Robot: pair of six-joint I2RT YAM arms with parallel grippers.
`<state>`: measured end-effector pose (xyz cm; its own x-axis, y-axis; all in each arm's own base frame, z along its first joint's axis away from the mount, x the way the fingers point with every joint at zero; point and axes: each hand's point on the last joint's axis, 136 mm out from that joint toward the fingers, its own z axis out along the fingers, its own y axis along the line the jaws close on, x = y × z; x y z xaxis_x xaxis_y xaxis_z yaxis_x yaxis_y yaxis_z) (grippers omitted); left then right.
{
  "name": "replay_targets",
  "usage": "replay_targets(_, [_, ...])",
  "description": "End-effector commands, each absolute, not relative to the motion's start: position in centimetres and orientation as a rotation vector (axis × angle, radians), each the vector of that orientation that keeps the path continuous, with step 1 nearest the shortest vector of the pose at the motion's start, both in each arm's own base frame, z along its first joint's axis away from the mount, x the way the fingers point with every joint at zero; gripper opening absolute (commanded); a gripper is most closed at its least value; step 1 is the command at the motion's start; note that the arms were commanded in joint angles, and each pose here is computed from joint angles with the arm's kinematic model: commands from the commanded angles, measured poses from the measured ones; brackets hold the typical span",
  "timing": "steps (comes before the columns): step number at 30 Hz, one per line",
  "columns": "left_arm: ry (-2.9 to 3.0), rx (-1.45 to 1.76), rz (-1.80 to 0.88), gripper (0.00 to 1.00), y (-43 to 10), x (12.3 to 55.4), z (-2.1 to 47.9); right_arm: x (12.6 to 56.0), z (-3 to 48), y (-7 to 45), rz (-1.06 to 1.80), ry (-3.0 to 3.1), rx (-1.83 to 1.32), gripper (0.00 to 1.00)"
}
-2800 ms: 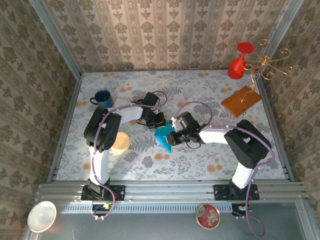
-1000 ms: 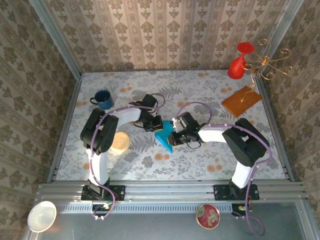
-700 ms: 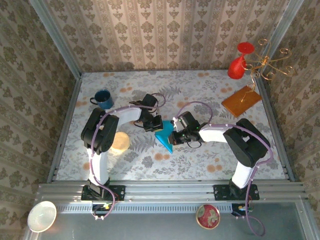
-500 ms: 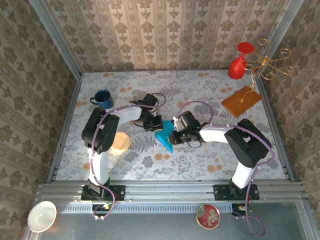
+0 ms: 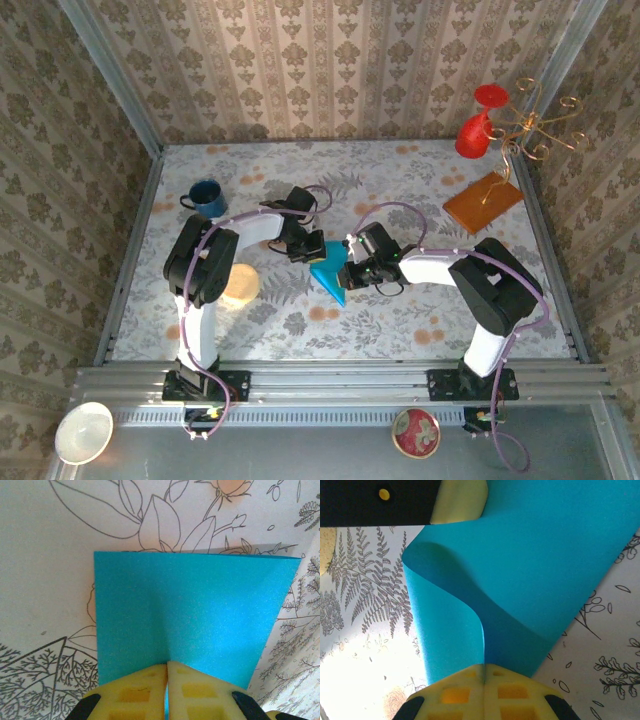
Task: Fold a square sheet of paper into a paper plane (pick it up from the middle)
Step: Third fold the triangle at the center of the table.
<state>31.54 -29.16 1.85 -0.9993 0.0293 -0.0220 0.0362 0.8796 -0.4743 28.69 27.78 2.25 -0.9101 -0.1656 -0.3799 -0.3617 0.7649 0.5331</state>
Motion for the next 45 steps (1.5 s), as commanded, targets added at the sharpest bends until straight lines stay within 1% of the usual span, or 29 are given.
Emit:
replay_targets(1, [3.157, 0.043, -0.558, 0.10, -26.8, 29.7, -2.2, 29.2, 2.0, 27.4, 0.853, 2.671, -0.384, 0.02])
replay_targets(10, [3.149, 0.051, -0.569, 0.10, -27.1, 29.9, -1.9, 29.1, 1.3, 27.3, 0.844, 2.690, -0.386, 0.02])
replay_targets(15, [3.115, 0.067, -0.606, 0.10, -27.8, 30.7, -0.8, 28.9, 1.1, 27.4, 0.857, 2.700, -0.392, 0.02])
replay_targets(23, [2.970, 0.106, -0.739, 0.13, -30.0, 33.2, 4.0, 28.8, 0.5, 27.4, 0.851, 2.727, -0.394, 0.02])
replay_targets(28, [2.856, 0.063, -0.778, 0.17, -30.0, 34.0, 7.4, 28.7, 0.2, 27.3, 0.843, 2.743, -0.389, 0.02])
replay_targets(34, [2.760, -0.023, -0.910, 0.23, -30.0, 32.0, 9.3, 28.8, 0.1, 27.3, 0.836, 2.758, -0.381, 0.02])
replay_targets(39, [2.746, -0.084, -0.972, 0.26, -30.0, 29.3, 9.3, 28.7, 0.0, 27.3, 0.829, 2.772, -0.380, 0.02])
replay_targets(42, [2.754, -0.125, -1.014, 0.26, -30.5, 28.1, 8.8, 28.8, 0.0, 27.3, 0.826, 2.779, -0.379, 0.02])
replay_targets(45, [2.782, -0.150, -1.037, 0.20, -31.2, 27.0, 7.7, 28.7, -0.1, 27.3, 0.824, 2.789, -0.378, 0.02])
